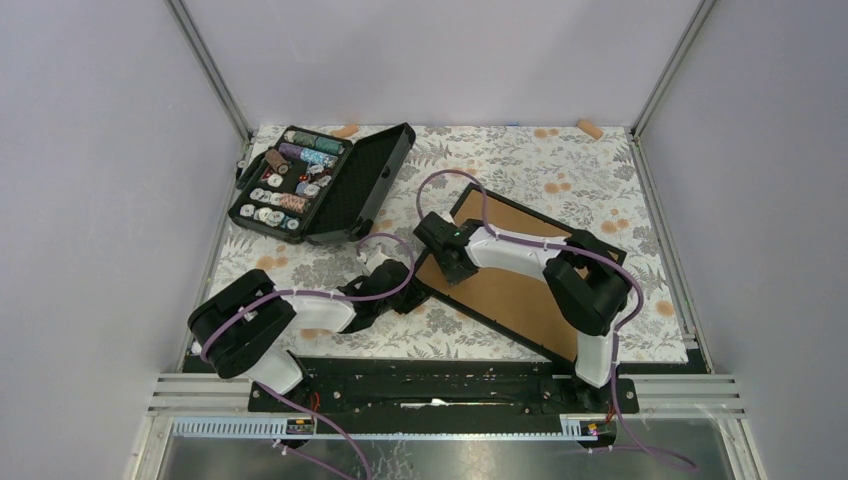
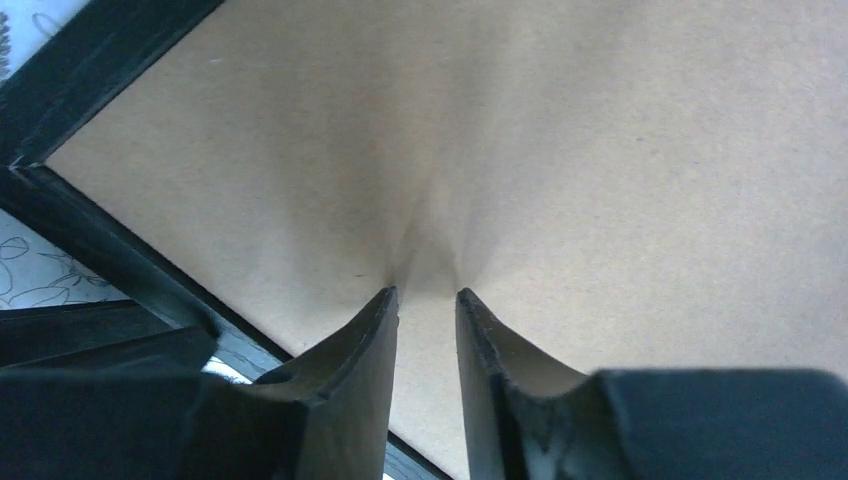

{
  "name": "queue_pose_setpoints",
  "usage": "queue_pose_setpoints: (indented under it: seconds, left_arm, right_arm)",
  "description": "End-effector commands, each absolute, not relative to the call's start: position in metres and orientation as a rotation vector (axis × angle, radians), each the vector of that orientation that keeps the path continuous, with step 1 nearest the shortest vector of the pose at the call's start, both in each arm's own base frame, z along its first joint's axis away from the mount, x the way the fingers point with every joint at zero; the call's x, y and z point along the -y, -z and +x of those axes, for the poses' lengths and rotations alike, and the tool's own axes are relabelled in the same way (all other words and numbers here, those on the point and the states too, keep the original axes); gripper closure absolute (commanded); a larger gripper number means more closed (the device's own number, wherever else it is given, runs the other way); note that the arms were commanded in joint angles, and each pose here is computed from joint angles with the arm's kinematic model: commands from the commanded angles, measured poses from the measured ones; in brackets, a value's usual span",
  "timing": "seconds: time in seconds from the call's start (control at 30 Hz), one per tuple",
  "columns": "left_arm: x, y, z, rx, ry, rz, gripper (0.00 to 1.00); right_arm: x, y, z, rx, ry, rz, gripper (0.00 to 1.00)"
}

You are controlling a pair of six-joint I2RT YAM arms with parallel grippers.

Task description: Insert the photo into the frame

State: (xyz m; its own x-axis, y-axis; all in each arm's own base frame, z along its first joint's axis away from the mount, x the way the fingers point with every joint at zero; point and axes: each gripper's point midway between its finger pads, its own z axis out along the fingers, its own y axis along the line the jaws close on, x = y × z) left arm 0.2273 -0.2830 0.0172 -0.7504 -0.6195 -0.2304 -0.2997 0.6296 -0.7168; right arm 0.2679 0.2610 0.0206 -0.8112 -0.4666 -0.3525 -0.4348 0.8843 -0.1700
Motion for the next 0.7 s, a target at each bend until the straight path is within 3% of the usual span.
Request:
queue_pose_setpoints:
  seconds: [0.0,0.1,0.27,0.67]
  left_arm:
    - [0.201,0.050,0.179,-2.636,0.383,-0.632,0.68]
    - [0.203,0.049,0.180,-2.631,0.395,-0.630,0.67]
    - [0.200,0.061,0.170,-2.681,0.366,-0.637,0.67]
    - [0.203,0.065,0.173,-2.689,0.363,-0.634,0.67]
  right_arm:
    - [-0.261,-0.056,0.277,-2.637,-0.045,-0.559,0.59]
    - [-0.276,-0.042,0.254,-2.702,-0.202,-0.757,0.52]
    - [-0.266,-0.029,0.237,-2.725,-0.206,-0.875,0.47]
    - [-0.276,-0.027,0.239,-2.705,-0.261,-0.893,0.50]
